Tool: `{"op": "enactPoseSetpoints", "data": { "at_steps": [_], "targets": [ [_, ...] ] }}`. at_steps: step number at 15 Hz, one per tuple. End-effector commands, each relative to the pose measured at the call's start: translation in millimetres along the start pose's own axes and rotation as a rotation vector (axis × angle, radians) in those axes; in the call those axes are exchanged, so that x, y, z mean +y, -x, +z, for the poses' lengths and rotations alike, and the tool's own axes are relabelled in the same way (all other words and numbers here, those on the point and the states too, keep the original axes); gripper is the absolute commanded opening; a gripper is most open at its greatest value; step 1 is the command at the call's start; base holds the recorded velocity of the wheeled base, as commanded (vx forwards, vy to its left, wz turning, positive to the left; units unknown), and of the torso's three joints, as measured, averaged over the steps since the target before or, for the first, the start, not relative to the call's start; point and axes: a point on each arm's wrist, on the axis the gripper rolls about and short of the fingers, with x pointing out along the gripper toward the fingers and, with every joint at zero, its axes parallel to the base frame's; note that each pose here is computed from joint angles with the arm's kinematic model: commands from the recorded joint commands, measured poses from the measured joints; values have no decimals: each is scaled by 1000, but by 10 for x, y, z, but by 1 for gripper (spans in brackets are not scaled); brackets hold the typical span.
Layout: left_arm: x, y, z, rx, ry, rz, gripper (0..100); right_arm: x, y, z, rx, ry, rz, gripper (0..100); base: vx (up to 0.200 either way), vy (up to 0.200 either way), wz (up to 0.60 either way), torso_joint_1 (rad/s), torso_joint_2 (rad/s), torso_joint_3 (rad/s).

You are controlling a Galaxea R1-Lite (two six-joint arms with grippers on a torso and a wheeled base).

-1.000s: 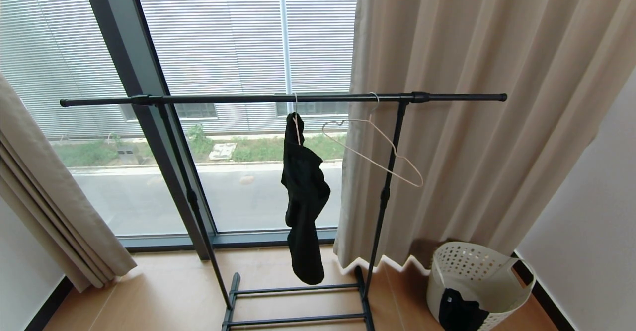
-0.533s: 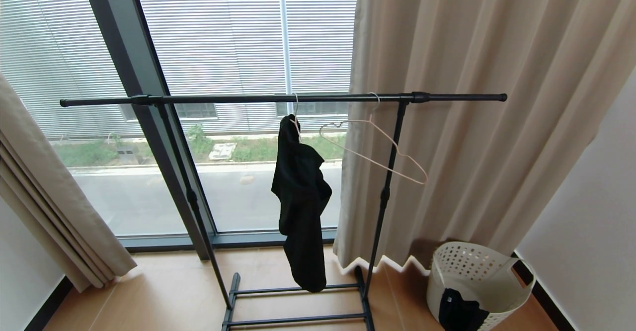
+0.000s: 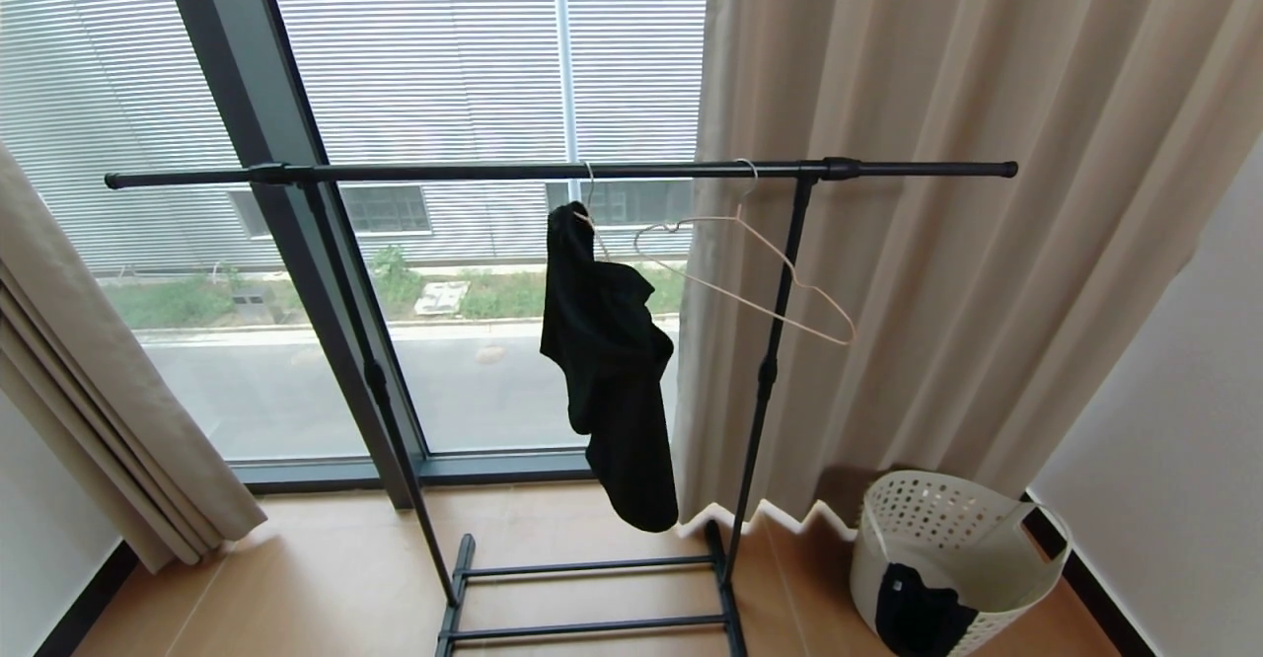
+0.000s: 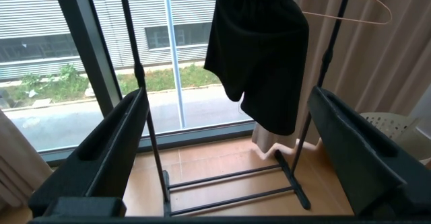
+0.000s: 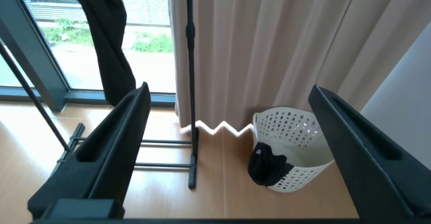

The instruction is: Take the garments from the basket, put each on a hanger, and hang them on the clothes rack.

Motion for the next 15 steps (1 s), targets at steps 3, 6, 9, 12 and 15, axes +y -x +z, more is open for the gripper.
{"op": "enactPoseSetpoints", "data": {
  "at_steps": [3, 6, 9, 12, 15],
  "targets": [
    [0, -1, 1, 1, -1, -1, 100, 0, -1, 1, 1, 0, 0, 100, 0, 0, 0, -144, 343, 185],
    [0, -1, 1, 1, 1, -1, 100, 0, -1, -1, 3, 3, 0, 100, 0, 0, 0, -154, 349, 198],
    [0, -1, 1, 1, 2, -1, 100, 0, -1, 3, 0, 1, 0, 100, 0, 0, 0, -160, 364, 206],
    [0, -1, 0, 1, 4, 0, 100, 0, -1, 1, 1, 1, 0, 100, 0, 0, 0, -163, 391, 217],
    [0, -1, 0, 1, 4, 0, 100, 0, -1, 1, 1, 1, 0, 100, 0, 0, 0, -191, 463, 269]
  ]
}}
